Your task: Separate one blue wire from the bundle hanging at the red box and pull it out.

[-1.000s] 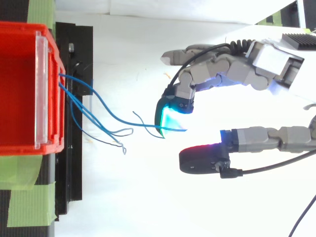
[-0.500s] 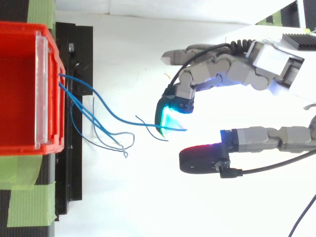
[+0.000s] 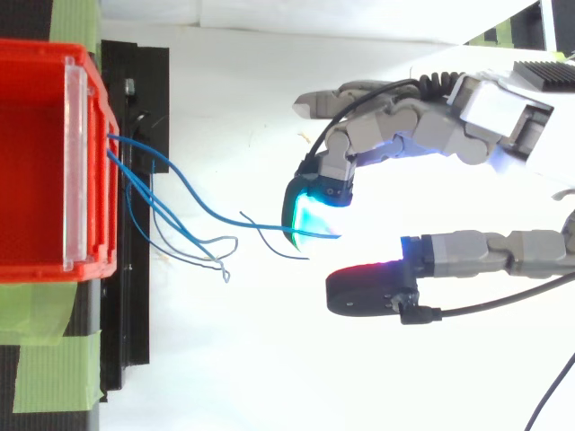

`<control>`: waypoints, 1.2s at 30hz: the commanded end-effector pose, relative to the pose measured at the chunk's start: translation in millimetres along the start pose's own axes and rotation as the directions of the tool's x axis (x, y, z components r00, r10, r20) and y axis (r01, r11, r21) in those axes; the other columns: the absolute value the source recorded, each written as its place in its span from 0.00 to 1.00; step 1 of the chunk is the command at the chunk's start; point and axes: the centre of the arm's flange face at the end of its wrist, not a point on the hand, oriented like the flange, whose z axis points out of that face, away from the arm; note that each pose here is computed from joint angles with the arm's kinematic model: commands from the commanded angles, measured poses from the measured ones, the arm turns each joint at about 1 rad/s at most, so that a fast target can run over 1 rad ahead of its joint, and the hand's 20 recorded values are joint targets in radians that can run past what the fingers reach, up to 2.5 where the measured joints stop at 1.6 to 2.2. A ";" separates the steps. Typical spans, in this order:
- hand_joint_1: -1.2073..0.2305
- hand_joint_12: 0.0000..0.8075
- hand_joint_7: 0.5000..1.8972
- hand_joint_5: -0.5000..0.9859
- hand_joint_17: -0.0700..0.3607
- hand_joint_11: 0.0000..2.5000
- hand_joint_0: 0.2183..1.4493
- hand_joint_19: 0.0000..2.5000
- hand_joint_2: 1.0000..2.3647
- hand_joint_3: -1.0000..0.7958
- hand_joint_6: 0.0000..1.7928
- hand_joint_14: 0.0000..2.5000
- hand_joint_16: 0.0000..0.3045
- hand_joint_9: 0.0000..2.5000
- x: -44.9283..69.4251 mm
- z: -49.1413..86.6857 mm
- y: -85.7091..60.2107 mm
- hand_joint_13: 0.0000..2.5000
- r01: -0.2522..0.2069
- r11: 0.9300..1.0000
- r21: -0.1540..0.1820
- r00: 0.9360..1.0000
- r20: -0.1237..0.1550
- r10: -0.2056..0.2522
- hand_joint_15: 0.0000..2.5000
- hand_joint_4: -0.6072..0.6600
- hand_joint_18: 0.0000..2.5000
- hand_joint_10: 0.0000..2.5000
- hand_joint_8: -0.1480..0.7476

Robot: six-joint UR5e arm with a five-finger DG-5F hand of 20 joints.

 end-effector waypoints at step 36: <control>0.32 0.43 0.42 0.22 0.42 0.19 0.33 0.09 0.02 0.51 0.45 0.00 0.16 0.25 -0.2 0.2 0.0 0.07 -0.001 1.000 0.000 1.000 0.002 0.001 0.07 0.58 0.03 0.00 0.49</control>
